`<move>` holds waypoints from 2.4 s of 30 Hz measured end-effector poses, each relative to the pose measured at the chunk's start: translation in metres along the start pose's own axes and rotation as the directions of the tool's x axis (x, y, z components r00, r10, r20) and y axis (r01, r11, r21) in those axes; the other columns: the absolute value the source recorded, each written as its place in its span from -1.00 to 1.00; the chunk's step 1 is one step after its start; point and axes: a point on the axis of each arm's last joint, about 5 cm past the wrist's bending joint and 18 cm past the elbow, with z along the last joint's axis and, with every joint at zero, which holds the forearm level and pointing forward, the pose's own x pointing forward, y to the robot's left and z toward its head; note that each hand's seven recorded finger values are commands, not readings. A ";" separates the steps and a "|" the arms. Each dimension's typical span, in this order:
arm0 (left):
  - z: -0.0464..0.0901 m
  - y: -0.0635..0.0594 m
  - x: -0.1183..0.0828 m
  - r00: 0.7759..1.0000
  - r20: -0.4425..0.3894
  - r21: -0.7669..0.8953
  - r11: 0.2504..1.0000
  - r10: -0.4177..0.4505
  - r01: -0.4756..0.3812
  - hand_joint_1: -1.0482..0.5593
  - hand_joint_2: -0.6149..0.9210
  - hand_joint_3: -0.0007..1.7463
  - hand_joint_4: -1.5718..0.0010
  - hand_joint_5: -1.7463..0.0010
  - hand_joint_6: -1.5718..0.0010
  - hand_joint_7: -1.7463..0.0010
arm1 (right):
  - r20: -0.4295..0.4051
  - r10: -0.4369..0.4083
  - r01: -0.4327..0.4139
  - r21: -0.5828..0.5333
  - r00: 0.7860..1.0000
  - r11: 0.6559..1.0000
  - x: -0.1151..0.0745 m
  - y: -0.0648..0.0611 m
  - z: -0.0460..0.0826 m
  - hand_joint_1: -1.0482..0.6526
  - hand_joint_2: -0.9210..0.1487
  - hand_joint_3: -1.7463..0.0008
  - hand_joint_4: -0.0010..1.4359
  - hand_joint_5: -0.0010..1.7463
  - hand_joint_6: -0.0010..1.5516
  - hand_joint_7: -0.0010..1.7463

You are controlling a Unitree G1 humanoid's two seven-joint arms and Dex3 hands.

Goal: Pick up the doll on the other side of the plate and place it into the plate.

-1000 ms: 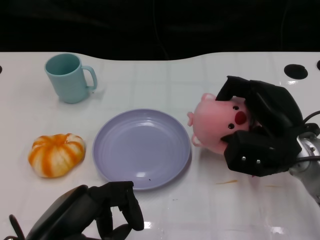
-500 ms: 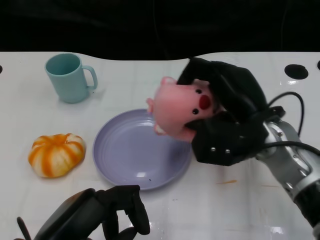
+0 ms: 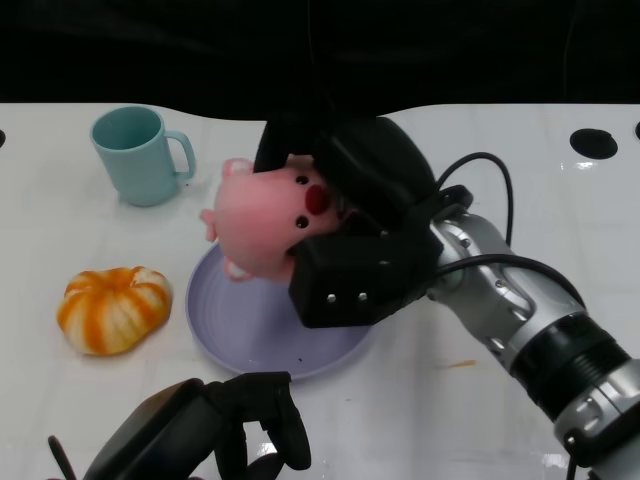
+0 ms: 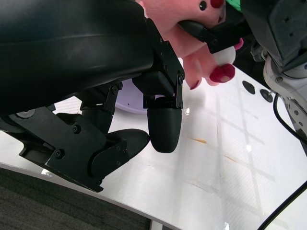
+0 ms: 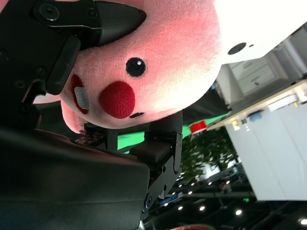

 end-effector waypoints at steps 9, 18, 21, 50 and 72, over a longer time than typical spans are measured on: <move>0.002 -0.002 0.001 1.000 -0.003 -0.002 1.000 -0.002 0.002 0.06 0.53 0.23 0.12 -0.88 0.14 -0.52 | -0.008 0.068 -0.068 0.013 0.998 0.998 0.004 0.010 0.004 -0.06 -0.03 -0.19 0.28 0.92 0.16 0.01; 0.002 -0.002 0.001 1.000 -0.007 0.005 1.000 0.000 0.000 0.05 0.53 0.22 0.12 -0.90 0.15 -0.53 | -0.030 0.307 -0.307 -0.030 0.951 0.951 0.007 0.004 0.008 -0.55 -0.99 0.78 -0.74 -0.46 -0.51 -1.00; 0.002 -0.001 0.001 1.000 -0.007 0.006 1.000 0.001 -0.001 0.06 0.54 0.22 0.13 -0.89 0.16 -0.52 | -0.043 0.365 -0.367 -0.045 0.930 0.929 0.008 -0.001 0.010 -0.69 -1.00 0.76 -0.91 -0.53 -0.66 -1.00; 0.002 0.001 0.003 1.000 -0.002 0.006 1.000 0.004 -0.004 0.05 0.56 0.18 0.13 -0.88 0.16 -0.52 | 0.045 0.369 -0.365 -0.080 0.928 0.927 -0.024 -0.053 0.003 -0.84 -1.00 0.71 -1.00 -0.61 -0.86 -0.96; 0.001 0.004 0.002 1.000 -0.010 0.037 0.999 0.015 -0.014 0.06 0.55 0.20 0.12 -0.88 0.13 -0.51 | -0.047 0.289 -0.283 0.105 0.956 0.953 -0.122 -0.075 -0.038 -0.49 -1.00 0.78 -0.63 0.00 -0.42 -0.77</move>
